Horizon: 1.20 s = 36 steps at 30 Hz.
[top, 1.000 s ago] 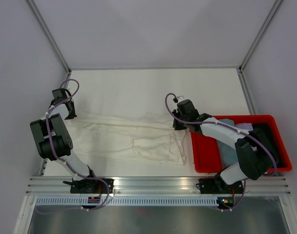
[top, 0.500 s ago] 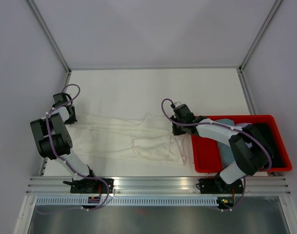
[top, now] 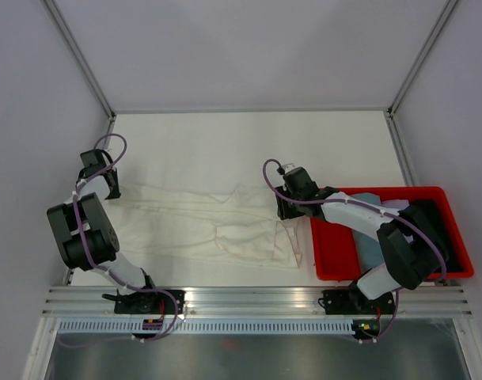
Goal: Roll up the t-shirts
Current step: Fold the tshirt
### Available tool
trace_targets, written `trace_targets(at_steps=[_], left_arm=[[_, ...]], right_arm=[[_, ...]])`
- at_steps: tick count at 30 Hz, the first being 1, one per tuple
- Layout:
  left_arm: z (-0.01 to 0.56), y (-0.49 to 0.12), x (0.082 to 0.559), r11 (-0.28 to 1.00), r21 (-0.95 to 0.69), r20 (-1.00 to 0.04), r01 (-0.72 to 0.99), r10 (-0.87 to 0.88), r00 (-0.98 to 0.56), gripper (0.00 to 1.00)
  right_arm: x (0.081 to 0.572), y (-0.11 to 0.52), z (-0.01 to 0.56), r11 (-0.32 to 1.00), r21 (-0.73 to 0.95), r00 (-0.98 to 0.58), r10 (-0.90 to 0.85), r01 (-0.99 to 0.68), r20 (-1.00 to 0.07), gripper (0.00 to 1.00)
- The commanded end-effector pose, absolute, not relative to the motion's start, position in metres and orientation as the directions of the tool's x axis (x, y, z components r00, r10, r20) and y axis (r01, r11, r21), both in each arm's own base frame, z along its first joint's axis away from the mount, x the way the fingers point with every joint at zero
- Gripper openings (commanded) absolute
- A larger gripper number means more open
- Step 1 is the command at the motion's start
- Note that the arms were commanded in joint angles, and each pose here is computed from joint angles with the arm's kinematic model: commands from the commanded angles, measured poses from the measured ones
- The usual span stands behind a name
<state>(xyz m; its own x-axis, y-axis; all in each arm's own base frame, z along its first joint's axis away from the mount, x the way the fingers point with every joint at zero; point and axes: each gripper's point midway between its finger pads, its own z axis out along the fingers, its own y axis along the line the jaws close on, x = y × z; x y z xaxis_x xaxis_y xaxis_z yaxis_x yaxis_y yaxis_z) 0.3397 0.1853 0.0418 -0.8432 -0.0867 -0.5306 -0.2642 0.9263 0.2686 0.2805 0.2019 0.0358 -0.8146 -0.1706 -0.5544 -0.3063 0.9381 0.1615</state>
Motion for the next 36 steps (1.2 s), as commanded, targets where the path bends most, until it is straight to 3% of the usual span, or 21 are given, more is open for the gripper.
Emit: trace_targets(at_steps=[1,4,9,13,18,21,24,29,36], left_arm=[[0.078,0.186,0.335,0.920,0.297,-0.586,-0.254,-0.034,-0.810,0.41],[0.085,0.183,0.327,0.921,0.302,-0.584,-0.246,-0.025,-0.811,0.46],[0.106,0.185,0.324,0.909,0.327,-0.611,-0.260,-0.007,-0.791,0.46],[0.115,0.190,0.335,0.906,0.337,-0.622,-0.257,0.009,-0.783,0.45],[0.071,0.188,0.356,0.924,0.325,-0.532,-0.199,0.004,-0.847,0.31],[0.049,0.182,0.357,0.935,0.307,-0.498,-0.180,-0.003,-0.867,0.29],[0.051,0.163,0.360,0.958,0.246,-0.526,-0.146,0.006,-0.850,0.29],[0.098,0.089,0.392,0.985,0.166,-0.633,0.047,0.143,-0.760,0.36],[0.111,-0.085,0.418,0.876,0.086,-0.609,0.474,0.423,-0.671,0.47]], right_arm=[[0.300,0.214,0.089,0.920,0.177,-0.738,-0.155,-0.350,-0.656,0.48],[0.311,0.214,0.105,0.928,0.150,-0.728,-0.159,-0.341,-0.666,0.55],[0.342,0.198,0.102,0.951,0.174,-0.773,-0.092,-0.255,-0.627,0.55],[0.358,0.207,0.098,0.934,0.216,-0.768,-0.087,-0.284,-0.634,0.54],[0.382,0.215,0.079,0.926,0.244,-0.800,-0.092,-0.287,-0.594,0.41],[0.395,0.206,0.067,0.939,0.257,-0.823,-0.047,-0.231,-0.567,0.42],[0.399,0.205,0.059,0.936,0.272,-0.834,-0.037,-0.221,-0.550,0.46],[0.397,0.205,0.047,0.938,0.270,-0.849,-0.047,-0.219,-0.526,0.47],[0.388,0.197,0.052,0.938,0.266,-0.841,-0.048,-0.224,-0.539,0.44]])
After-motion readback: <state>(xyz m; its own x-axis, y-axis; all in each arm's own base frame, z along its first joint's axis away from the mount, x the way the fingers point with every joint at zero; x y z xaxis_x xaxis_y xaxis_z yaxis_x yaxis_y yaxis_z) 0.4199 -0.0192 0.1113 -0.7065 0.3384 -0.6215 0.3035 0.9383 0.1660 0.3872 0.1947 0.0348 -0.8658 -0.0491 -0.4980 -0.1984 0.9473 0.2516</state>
